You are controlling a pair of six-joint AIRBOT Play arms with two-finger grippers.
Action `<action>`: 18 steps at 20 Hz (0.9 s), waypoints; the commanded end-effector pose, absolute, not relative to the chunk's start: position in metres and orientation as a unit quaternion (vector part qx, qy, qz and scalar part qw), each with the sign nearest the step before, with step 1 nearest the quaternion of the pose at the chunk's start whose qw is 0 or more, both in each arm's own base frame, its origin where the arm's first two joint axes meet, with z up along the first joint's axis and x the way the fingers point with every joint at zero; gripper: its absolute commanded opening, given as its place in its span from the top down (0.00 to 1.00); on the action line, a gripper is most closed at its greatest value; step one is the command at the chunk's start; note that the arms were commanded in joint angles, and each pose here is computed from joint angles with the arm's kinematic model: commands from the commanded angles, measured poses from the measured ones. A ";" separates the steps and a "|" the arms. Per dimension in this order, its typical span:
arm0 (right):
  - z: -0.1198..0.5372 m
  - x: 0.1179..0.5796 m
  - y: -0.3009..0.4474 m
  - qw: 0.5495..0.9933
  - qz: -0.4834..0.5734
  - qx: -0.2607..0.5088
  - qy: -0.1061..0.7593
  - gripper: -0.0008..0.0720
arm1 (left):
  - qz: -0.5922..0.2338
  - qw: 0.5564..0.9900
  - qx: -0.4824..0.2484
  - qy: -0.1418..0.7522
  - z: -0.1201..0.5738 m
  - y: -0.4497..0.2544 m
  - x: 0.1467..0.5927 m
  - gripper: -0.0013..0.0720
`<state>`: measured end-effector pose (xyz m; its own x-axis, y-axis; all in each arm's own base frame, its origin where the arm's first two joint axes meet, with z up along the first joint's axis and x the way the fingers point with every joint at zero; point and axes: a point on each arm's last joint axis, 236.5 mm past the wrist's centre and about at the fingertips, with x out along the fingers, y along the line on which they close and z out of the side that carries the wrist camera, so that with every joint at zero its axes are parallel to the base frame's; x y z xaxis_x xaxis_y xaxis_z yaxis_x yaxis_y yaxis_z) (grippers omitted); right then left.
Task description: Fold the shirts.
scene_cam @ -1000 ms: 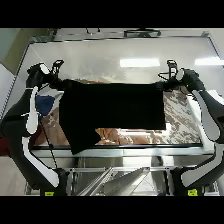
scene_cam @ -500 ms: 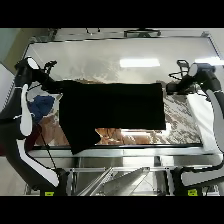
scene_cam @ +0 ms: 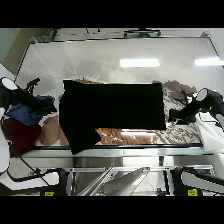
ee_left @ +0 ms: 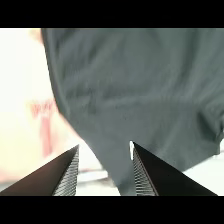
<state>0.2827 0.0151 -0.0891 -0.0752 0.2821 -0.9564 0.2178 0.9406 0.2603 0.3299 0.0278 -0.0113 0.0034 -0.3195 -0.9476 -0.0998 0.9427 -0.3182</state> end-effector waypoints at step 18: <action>-0.115 0.305 0.059 0.704 0.114 0.227 0.664 0.36 | -0.055 0.721 -0.237 0.649 -0.110 -0.019 0.242 0.37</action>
